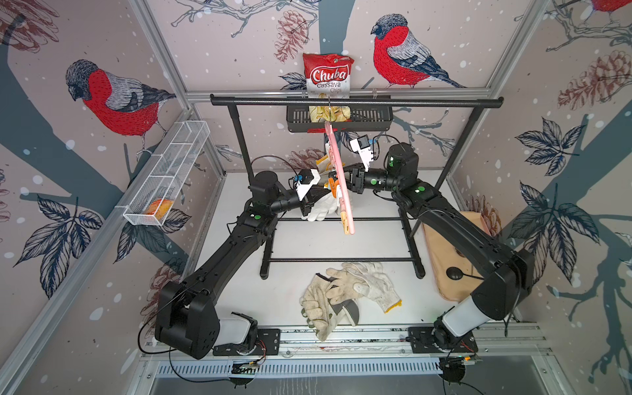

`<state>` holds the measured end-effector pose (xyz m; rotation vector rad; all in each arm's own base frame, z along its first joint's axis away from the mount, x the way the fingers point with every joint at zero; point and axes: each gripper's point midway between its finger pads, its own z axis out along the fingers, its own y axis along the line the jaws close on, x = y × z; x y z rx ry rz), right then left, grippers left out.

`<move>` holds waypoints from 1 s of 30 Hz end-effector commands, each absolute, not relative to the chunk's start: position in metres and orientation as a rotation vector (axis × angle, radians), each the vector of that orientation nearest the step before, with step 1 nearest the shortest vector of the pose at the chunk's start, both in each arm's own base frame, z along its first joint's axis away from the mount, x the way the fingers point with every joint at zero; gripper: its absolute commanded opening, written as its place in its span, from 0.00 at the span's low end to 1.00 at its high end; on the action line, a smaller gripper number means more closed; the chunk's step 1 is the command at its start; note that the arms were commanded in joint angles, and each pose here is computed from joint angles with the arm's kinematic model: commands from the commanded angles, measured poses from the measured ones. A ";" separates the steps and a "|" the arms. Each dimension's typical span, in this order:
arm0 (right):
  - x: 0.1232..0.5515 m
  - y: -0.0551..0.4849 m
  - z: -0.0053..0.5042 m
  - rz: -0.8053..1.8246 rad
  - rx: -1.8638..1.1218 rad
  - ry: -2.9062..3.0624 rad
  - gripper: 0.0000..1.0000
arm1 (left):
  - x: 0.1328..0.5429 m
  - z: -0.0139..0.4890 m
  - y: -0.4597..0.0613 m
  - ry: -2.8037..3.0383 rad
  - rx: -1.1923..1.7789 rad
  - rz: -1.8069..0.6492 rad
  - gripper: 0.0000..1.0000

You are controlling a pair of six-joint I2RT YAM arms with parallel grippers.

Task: Clip the gloves onto a hanger to dry
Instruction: Clamp the glove onto the hanger.

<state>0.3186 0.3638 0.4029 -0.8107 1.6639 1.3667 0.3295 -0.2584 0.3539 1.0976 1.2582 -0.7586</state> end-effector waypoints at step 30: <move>0.322 0.361 0.408 1.338 -0.799 1.637 0.44 | 0.326 0.388 -0.252 1.169 1.109 -0.705 0.00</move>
